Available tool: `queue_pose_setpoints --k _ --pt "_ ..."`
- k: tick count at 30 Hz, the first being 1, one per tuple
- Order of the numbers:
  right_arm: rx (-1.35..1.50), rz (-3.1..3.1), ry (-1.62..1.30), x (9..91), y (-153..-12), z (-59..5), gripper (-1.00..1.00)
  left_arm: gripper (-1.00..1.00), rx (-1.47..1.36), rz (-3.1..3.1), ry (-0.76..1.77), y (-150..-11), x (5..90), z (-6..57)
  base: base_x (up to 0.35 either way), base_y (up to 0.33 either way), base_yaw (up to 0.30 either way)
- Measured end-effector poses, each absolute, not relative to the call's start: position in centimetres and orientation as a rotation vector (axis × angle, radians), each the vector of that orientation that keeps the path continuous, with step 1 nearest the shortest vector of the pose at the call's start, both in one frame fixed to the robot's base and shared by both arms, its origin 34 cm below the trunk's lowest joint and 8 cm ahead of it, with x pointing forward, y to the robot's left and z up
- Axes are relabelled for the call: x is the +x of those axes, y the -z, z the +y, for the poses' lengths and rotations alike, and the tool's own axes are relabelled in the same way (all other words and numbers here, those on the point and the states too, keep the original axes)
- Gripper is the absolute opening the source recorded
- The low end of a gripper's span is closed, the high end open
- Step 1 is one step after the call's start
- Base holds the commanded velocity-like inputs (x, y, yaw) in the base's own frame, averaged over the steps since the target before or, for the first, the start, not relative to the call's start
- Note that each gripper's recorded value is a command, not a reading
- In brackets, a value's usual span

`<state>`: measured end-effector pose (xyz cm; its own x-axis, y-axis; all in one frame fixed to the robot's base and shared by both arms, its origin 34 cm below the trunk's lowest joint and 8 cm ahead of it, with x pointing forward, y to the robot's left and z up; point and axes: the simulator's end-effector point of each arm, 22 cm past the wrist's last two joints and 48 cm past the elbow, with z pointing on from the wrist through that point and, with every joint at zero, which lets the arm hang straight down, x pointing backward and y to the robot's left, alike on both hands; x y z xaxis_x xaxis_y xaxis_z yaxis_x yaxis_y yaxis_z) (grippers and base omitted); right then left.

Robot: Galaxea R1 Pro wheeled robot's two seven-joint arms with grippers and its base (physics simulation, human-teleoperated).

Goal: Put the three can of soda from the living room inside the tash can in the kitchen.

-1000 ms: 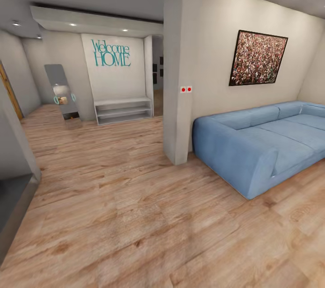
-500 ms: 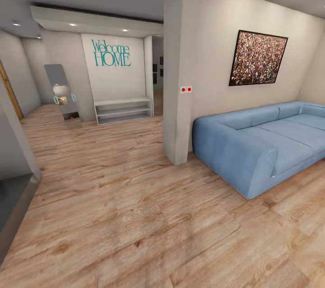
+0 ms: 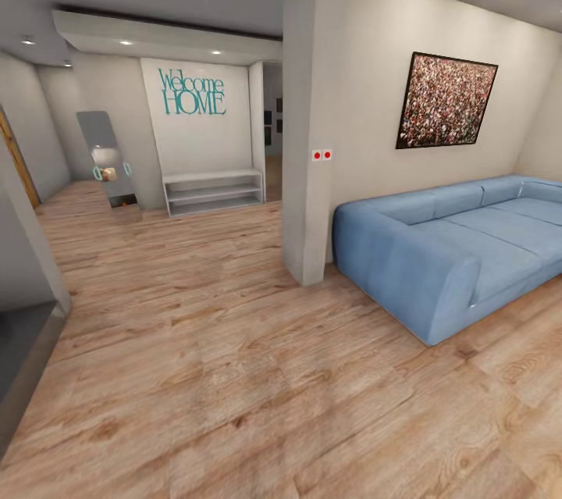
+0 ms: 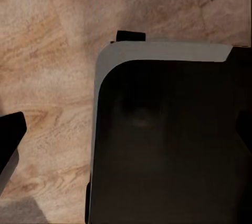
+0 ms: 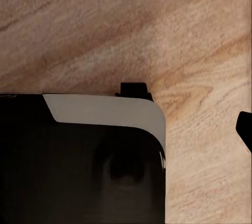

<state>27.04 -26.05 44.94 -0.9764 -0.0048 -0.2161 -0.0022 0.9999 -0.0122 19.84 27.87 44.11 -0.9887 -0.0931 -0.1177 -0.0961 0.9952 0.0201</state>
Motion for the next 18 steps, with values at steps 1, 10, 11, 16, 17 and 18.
queue_pose_setpoints --k 1,10,11,16,17,18 --pt "-0.006 2.911 0.018 27.8 -45.1 -26.1 1.00 1.00 -0.166 3.000 -0.035 -44.2 20.9 27.9 0.000 0.000 0.000" --pt "-0.043 2.792 0.012 36.3 -47.0 -25.6 1.00 1.00 -0.398 2.738 0.065 -48.1 34.0 27.6 0.000 0.000 0.000" --pt "-0.051 2.785 0.015 37.3 -47.3 -25.6 1.00 1.00 -0.416 2.714 0.081 -48.8 35.2 27.5 0.000 0.000 0.000" --pt "-0.075 2.801 0.034 43.2 -49.5 -26.0 1.00 1.00 -0.496 2.555 0.108 -54.5 42.0 28.5 0.000 0.000 0.000" --pt "-0.076 2.804 0.038 44.3 -50.1 -26.0 1.00 1.00 -0.503 2.535 0.104 -55.5 42.7 28.8 0.000 0.000 0.000" --pt "-0.078 2.789 0.044 46.9 -51.7 -26.1 1.00 1.00 -0.510 2.502 0.101 -57.4 44.1 29.0 0.000 0.000 0.000"
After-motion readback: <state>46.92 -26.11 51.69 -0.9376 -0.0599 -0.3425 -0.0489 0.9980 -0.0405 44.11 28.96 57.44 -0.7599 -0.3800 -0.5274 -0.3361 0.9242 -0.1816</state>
